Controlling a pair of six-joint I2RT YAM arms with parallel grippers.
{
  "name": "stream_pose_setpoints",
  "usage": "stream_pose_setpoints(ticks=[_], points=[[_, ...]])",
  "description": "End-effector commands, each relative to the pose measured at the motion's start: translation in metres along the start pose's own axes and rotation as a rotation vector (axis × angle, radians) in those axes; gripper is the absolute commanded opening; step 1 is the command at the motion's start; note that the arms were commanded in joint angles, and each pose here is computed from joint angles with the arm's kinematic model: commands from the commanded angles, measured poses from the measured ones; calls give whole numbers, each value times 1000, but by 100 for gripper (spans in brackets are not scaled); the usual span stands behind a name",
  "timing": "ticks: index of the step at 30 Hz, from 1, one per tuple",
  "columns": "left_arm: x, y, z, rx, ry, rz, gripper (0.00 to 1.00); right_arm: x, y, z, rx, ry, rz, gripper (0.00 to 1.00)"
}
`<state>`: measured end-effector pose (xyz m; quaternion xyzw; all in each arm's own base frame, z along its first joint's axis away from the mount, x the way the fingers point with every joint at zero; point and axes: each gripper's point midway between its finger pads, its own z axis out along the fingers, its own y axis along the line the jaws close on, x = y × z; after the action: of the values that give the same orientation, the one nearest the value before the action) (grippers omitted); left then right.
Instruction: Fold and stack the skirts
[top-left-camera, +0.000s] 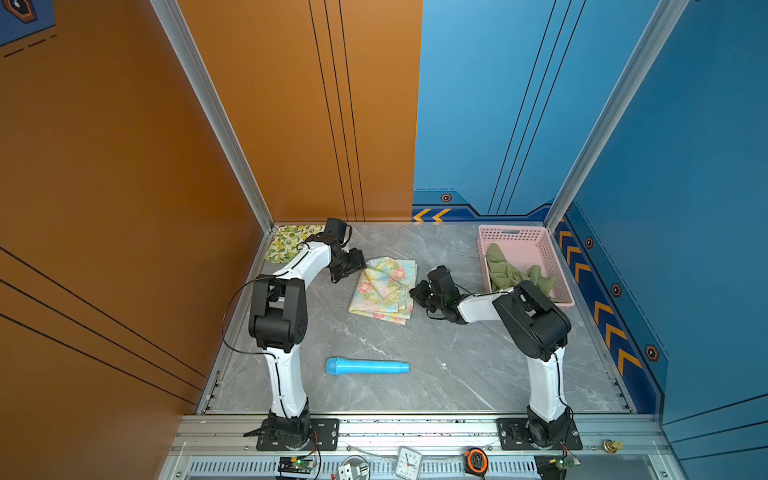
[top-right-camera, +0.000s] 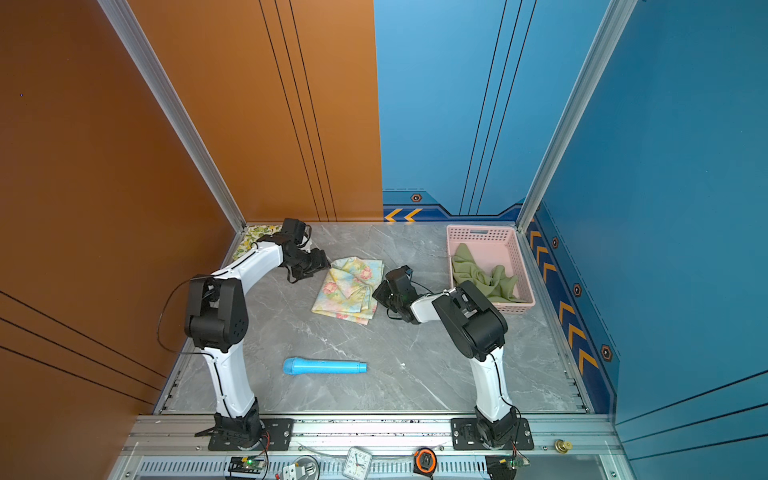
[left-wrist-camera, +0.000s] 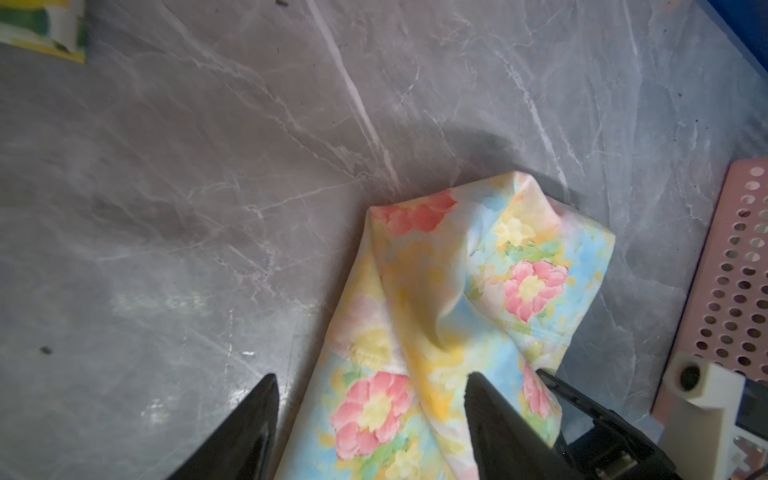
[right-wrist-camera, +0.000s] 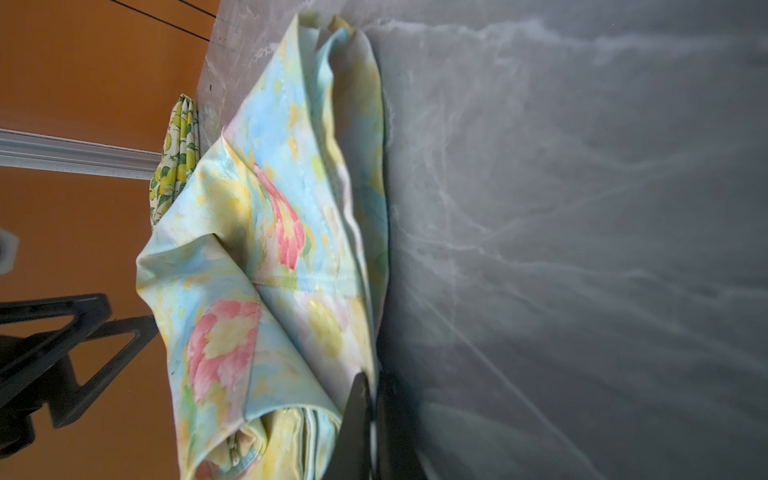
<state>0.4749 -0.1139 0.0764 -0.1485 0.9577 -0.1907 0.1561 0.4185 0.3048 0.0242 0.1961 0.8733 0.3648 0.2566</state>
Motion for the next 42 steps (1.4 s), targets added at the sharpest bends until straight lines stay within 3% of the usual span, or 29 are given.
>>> stream_pose_setpoints(ticks=[1,9,19,22,30,33,42], points=[[-15,-13,10,100,-6,-64,73,19,-36,-5,160,63,-49,5],[-41,-24,28,185,-70,-103,72,21,-33,2,154,81,-62,5],[-58,-33,44,244,-103,-131,64,23,-30,2,156,91,-84,5],[-61,-39,50,262,-110,-120,56,23,-29,2,155,94,-90,5],[-69,-65,38,309,-150,-24,13,23,-28,2,165,105,-121,5],[-64,-71,31,292,-136,41,2,22,-28,2,165,107,-128,5],[-43,-74,15,109,-98,221,0,19,-28,1,187,117,-181,8]])
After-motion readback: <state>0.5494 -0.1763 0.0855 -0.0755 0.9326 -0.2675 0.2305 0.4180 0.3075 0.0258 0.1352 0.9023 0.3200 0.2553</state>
